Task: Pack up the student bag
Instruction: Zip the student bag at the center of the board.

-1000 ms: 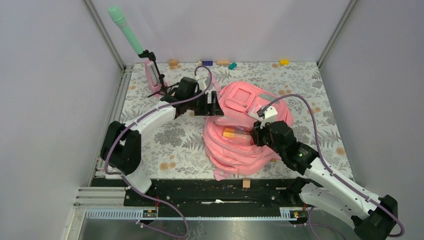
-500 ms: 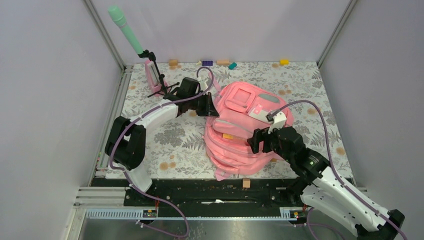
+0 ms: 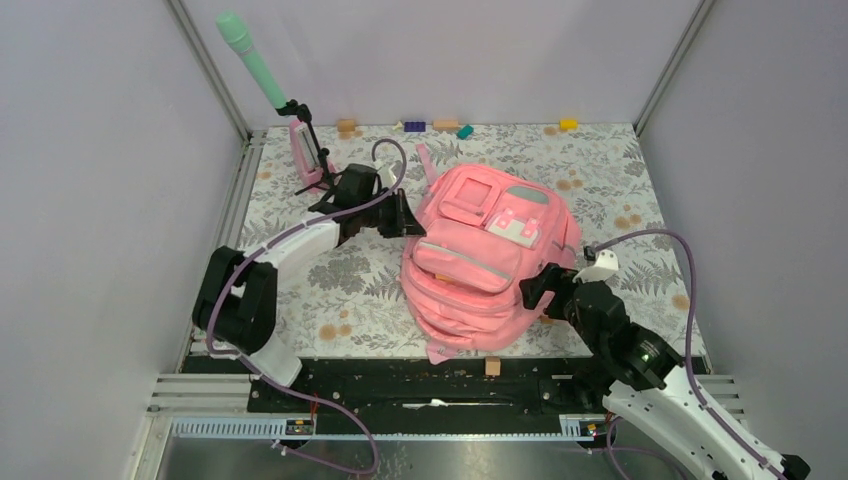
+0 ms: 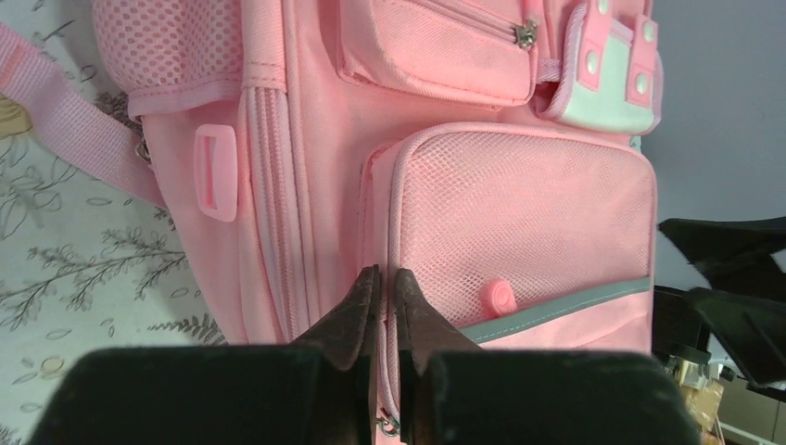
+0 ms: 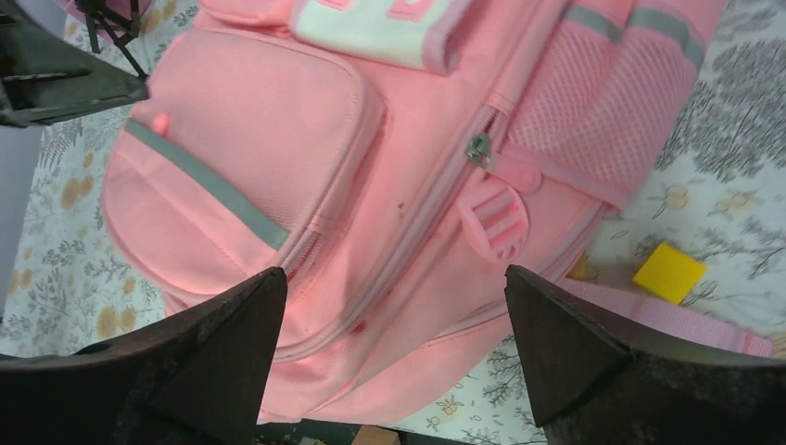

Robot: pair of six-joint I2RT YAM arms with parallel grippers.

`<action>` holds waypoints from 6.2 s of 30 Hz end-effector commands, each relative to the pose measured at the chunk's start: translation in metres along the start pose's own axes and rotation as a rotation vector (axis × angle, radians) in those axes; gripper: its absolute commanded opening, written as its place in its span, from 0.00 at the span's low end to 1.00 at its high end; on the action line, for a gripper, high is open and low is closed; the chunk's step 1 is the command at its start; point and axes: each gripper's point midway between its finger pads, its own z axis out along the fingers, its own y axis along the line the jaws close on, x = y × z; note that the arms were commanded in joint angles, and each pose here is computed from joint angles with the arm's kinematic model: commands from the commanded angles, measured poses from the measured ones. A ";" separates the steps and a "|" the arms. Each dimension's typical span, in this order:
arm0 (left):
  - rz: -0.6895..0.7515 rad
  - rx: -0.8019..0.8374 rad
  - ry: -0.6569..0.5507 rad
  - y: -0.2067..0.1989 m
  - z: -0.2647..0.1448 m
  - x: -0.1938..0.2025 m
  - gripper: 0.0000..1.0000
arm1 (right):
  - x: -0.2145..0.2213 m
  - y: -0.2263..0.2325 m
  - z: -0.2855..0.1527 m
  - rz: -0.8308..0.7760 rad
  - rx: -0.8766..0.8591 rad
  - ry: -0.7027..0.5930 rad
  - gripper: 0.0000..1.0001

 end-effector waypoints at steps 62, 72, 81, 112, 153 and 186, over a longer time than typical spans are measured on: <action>0.205 0.078 -0.403 0.022 -0.086 0.086 0.54 | -0.074 0.069 0.116 -0.053 -0.293 0.187 0.32; 0.206 0.065 -0.381 0.030 -0.077 0.088 0.53 | -0.077 0.070 0.106 -0.046 -0.302 0.164 0.44; 0.211 0.060 -0.358 0.035 -0.068 0.087 0.35 | -0.076 0.068 0.095 -0.051 -0.300 0.155 0.45; 0.270 0.100 -0.288 0.007 -0.077 0.124 0.00 | -0.031 0.063 0.086 0.034 -0.347 0.241 0.55; 0.332 0.241 -0.221 -0.091 -0.021 0.136 0.00 | 0.025 0.129 0.059 0.042 -0.489 0.213 0.53; 0.284 0.278 -0.254 -0.117 -0.007 0.136 0.00 | 0.113 0.154 0.059 -0.002 -0.493 0.403 0.40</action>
